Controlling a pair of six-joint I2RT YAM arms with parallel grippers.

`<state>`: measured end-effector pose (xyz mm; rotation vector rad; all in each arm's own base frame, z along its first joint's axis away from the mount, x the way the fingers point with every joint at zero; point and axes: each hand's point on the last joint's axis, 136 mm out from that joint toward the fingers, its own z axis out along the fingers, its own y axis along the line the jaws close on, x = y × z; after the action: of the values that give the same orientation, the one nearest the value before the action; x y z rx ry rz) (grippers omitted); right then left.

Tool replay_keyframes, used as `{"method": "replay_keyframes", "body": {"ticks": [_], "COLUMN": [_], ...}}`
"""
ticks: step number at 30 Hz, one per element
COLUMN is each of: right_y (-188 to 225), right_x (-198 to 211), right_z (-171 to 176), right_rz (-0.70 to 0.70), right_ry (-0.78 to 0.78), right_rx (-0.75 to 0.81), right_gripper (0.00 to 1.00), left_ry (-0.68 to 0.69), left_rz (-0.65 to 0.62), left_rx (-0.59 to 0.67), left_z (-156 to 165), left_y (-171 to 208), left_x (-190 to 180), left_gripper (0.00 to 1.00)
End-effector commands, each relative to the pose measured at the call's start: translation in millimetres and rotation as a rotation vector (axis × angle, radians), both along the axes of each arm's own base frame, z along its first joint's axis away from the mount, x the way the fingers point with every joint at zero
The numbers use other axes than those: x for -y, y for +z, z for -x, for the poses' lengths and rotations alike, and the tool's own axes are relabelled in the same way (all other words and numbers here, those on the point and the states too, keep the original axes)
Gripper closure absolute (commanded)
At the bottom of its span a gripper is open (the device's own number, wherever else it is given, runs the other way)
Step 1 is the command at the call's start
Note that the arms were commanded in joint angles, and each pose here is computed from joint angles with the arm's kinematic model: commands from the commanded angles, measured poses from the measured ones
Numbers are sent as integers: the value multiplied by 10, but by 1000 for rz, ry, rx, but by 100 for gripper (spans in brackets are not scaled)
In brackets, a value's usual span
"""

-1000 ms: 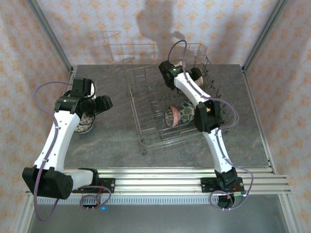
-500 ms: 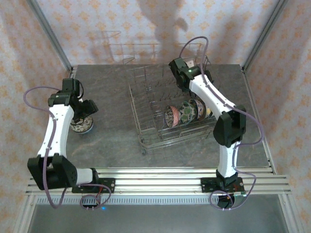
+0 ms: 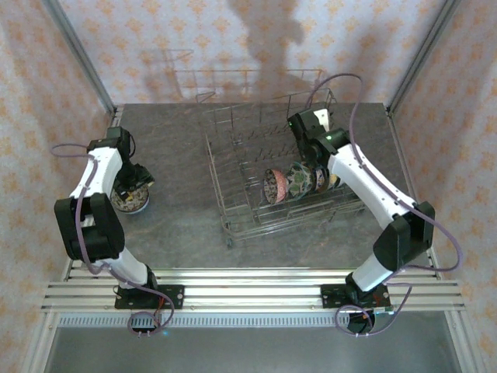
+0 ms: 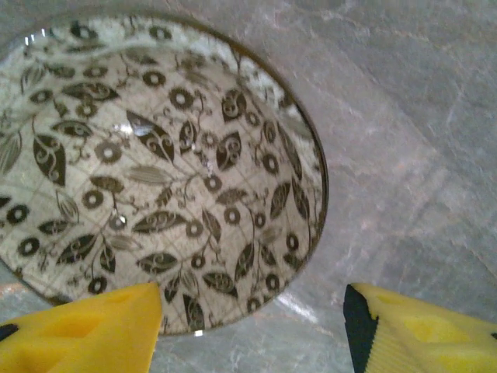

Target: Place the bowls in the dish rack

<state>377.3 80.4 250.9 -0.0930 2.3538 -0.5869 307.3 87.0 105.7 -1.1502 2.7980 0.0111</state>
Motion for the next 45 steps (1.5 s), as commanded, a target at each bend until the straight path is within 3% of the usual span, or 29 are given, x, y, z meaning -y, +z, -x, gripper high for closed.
{"method": "replay_keyframes", "body": {"ticks": [1,13,20,29,45], "right_y": [98,-17,-7,-19,-50], "right_x": [20,15,-6,-18,-59], "right_z": [44,116,109,116,115], "right_rz": [-49,-62,-70,-82,-99], "right_ry": [-20,-13,-8,-10,-5], "right_rx": [60,22,17,12,5], "right_gripper": [5,9,11,12,12], "left_ry": [15,-36,-45,-49,-61], "left_rz": [-83,-62,-31,-4,42], "left_rx": [0,-42,-72,-56,-27], "left_z": [-131,-365,-383,-397,-271], "left_y": [36,-153,-323,-317,-221], "left_x": [-199,-239,-208,-155,-20], "left_gripper": [35,39,50,72,89]}}
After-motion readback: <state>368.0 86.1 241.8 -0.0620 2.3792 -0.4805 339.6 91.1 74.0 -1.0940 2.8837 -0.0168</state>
